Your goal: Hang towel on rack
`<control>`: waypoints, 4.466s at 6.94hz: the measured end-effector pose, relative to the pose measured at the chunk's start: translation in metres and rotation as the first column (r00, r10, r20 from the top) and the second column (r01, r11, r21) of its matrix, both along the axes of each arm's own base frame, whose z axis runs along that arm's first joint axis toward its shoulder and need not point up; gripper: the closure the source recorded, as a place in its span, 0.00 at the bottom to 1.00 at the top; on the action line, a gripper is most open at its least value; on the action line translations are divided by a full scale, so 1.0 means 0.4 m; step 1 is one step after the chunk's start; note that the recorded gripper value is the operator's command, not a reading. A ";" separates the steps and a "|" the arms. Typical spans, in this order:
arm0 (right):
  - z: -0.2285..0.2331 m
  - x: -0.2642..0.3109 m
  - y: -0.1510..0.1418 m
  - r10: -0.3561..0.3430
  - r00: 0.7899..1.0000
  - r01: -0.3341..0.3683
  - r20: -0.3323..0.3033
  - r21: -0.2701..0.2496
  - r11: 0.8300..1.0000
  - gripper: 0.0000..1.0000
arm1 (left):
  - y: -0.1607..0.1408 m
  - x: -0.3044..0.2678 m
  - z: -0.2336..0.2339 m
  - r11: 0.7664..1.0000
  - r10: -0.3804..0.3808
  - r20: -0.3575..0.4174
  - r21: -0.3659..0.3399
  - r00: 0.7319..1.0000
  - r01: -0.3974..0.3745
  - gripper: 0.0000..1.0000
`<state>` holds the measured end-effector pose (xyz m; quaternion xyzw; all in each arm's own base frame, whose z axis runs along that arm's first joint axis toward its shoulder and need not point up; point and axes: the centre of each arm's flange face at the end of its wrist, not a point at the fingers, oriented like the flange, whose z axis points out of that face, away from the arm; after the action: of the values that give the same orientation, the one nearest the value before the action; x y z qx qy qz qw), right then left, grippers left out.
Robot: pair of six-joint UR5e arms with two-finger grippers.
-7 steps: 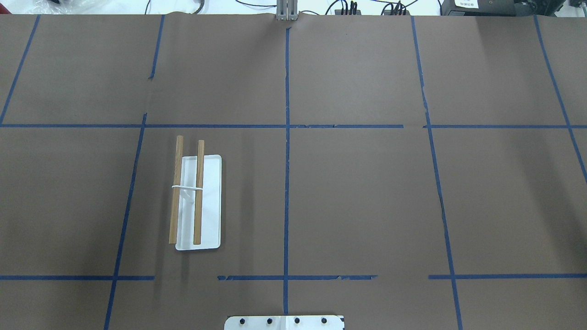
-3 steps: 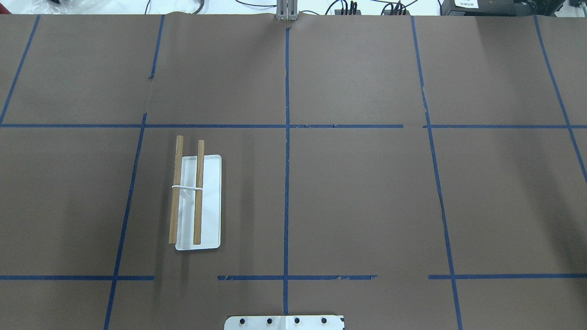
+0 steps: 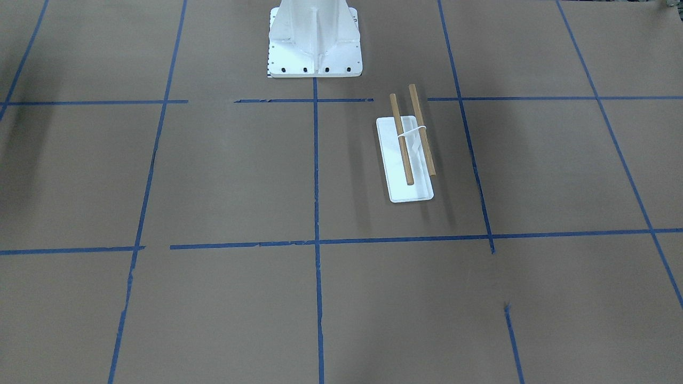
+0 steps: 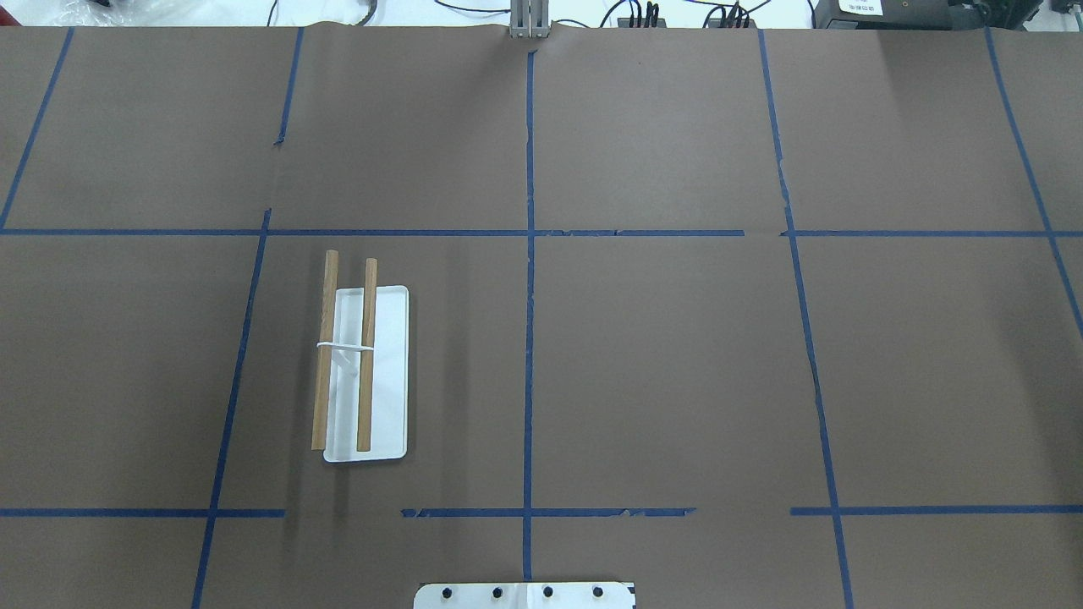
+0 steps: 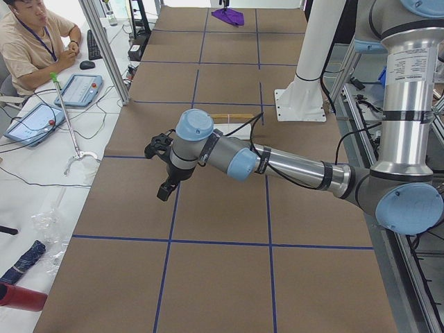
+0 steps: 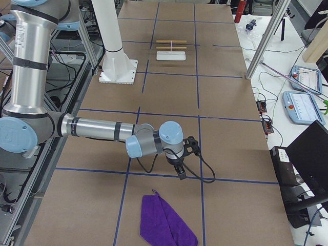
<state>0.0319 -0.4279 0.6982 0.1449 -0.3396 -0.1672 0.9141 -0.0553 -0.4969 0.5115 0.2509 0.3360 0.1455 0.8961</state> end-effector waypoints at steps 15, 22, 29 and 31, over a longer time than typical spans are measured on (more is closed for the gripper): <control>0.270 -0.069 0.198 -0.182 0.975 0.202 -0.129 0.167 0.965 1.00 | -0.001 -0.001 -0.032 0.998 0.001 -0.002 0.066 1.000 -0.001 0.00; -0.545 -0.186 -0.144 -0.037 0.991 0.001 0.131 0.263 0.965 1.00 | -0.024 0.081 -0.133 0.973 -0.048 -0.123 0.219 0.991 0.074 0.00; -1.247 -0.854 -0.089 -0.207 0.936 0.036 0.284 0.510 0.860 1.00 | -0.111 0.640 -0.566 0.926 -0.295 -0.521 -0.364 0.801 0.104 0.21; -1.340 -0.911 -0.053 -0.204 0.928 -0.003 0.312 0.554 0.833 1.00 | -0.069 0.903 -0.720 0.789 -0.473 -0.518 -0.610 0.713 0.080 0.21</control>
<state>-0.3323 -0.4489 0.1621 0.4086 -0.4459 -0.2761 0.7470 0.3057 -0.5246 0.2234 0.0688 0.6068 -0.1947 0.7676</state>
